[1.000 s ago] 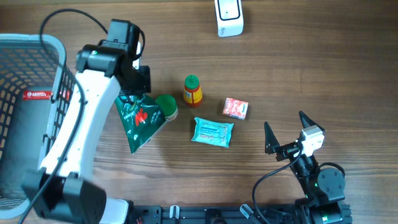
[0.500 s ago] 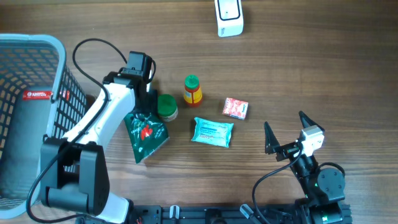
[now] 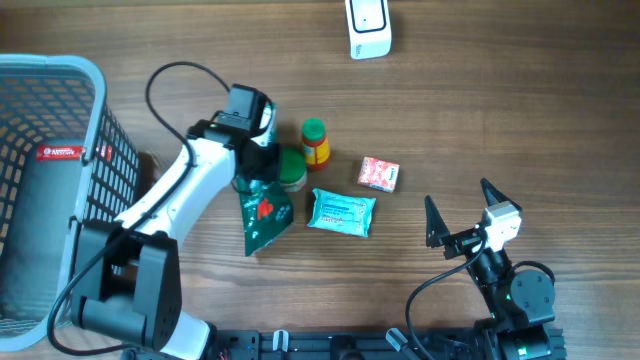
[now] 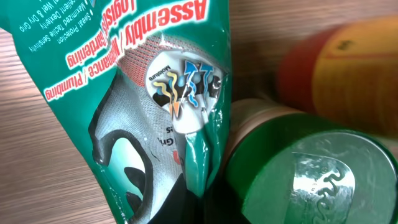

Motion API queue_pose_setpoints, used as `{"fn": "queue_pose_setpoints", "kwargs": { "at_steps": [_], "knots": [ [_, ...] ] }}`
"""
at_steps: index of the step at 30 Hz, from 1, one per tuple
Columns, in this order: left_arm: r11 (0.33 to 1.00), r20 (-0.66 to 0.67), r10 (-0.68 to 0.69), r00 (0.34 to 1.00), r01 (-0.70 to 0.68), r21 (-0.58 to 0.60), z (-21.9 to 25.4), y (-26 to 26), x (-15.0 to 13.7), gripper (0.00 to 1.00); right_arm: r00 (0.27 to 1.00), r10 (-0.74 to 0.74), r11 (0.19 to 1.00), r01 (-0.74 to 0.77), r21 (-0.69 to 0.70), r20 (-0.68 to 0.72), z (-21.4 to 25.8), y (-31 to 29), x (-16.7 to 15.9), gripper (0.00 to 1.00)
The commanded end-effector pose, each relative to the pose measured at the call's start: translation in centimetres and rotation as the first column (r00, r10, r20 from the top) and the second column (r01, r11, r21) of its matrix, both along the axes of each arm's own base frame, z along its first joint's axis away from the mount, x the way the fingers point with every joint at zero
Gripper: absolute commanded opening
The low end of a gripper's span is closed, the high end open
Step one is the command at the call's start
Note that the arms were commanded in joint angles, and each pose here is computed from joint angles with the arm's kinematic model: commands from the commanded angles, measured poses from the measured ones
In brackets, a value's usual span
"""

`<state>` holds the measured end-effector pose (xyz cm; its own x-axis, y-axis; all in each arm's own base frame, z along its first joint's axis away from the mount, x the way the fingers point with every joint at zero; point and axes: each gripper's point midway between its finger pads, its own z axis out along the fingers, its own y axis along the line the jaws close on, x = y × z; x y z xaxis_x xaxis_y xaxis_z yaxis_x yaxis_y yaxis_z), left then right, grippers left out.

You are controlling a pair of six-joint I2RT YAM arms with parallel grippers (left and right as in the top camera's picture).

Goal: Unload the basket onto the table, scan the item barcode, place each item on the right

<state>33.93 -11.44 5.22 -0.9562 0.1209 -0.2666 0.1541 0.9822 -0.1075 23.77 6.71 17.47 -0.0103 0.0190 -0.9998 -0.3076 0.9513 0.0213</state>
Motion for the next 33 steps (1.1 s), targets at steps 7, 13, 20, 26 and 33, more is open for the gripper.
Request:
{"fn": "queue_pose_setpoints", "kwargs": {
  "at_steps": [7,13,20,26,33],
  "knots": [
    [0.997,0.100,0.035,0.994,-0.041,0.066,3.5,0.4,0.2,1.00,1.000,0.011,1.000,-0.011,-0.001,0.002,0.0,0.2,-0.1,1.00],
    [0.997,0.401,0.070,0.913,-0.050,-0.060,15.6,-0.1,2.2,1.00,1.000,0.011,1.000,-0.011,-0.001,0.003,0.0,0.2,-0.1,1.00],
    [0.917,0.693,0.392,0.604,-0.312,-0.247,31.4,7.9,2.3,1.00,1.000,0.011,1.000,-0.011,-0.001,0.003,0.0,0.2,-0.1,1.00],
    [0.605,0.648,0.727,0.226,-0.658,-0.449,34.7,20.5,-0.2,1.00,1.000,0.011,1.000,-0.011,-0.001,0.002,0.0,0.2,-0.1,1.00],
    [0.165,0.468,0.875,-0.123,-0.833,-0.528,31.2,30.8,-5.2,1.00,1.000,0.011,1.000,-0.011,-0.001,0.003,0.0,0.2,-0.1,1.00]
  ]
}}
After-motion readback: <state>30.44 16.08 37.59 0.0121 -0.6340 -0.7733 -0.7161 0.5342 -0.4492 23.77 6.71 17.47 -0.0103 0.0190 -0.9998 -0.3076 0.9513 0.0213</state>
